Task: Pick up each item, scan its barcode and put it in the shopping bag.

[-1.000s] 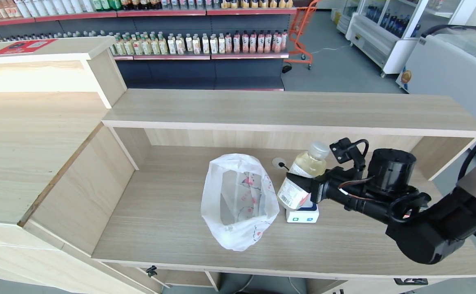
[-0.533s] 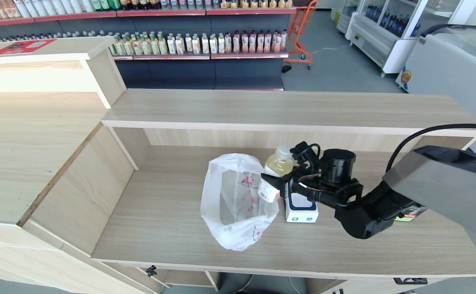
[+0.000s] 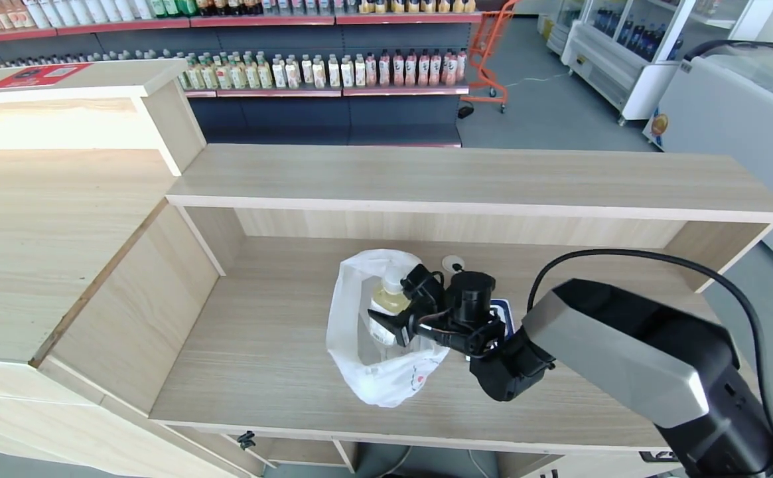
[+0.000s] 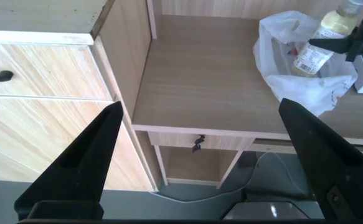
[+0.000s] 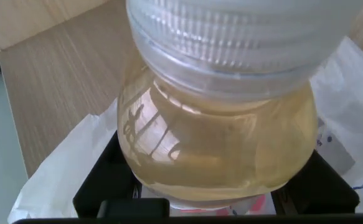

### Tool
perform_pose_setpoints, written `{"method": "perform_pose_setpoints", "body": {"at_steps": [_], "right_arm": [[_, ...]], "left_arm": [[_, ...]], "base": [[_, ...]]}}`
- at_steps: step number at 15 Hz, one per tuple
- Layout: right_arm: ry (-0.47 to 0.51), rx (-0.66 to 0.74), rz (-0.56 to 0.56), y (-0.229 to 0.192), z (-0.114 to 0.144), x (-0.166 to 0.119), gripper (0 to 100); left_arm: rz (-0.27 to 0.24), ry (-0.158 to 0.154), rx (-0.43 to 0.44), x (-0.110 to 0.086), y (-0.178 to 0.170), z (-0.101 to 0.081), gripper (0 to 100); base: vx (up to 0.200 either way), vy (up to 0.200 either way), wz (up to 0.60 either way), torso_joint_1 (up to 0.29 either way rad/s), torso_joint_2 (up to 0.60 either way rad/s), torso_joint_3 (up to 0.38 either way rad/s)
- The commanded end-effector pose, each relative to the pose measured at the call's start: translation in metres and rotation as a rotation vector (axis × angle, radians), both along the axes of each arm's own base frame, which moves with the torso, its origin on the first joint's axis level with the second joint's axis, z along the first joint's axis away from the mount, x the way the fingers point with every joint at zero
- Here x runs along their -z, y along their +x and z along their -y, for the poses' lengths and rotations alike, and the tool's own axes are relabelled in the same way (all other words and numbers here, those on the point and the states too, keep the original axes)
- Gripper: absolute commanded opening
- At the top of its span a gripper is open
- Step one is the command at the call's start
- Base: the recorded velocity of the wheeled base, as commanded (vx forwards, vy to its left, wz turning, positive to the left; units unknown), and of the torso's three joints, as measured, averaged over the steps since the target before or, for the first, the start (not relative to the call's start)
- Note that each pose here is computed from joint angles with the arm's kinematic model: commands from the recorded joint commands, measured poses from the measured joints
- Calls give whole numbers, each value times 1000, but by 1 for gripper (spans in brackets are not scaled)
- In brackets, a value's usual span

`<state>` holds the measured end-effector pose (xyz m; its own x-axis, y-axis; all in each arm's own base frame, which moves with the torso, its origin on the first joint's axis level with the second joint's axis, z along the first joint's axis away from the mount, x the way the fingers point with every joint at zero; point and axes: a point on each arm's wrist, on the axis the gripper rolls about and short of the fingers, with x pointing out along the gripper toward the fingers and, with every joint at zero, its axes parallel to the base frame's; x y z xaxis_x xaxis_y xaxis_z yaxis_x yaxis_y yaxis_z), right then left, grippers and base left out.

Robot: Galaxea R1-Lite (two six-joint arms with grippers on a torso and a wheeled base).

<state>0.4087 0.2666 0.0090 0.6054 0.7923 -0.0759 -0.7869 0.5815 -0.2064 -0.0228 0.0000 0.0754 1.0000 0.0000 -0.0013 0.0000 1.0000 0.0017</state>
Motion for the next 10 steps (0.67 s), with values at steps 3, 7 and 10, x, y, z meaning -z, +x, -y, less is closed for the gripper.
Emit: {"method": "perform_pose_setpoints", "body": {"at_steps": [3,7,10], "right_arm": [[-74,-24,3,-1,-11,47,0],[-72,-16,9,2,-8,50,100],[21,16,-19,2,-7,12,100]], "left_arm": [[0,0,0,0,0,0,100],[0,0,0,0,0,0,100],[-2,0,0,0,0,0,100]], "base": [[0,0,0,0,0,0],[0,0,0,0,0,0],[0,0,0,0,0,0]]}}
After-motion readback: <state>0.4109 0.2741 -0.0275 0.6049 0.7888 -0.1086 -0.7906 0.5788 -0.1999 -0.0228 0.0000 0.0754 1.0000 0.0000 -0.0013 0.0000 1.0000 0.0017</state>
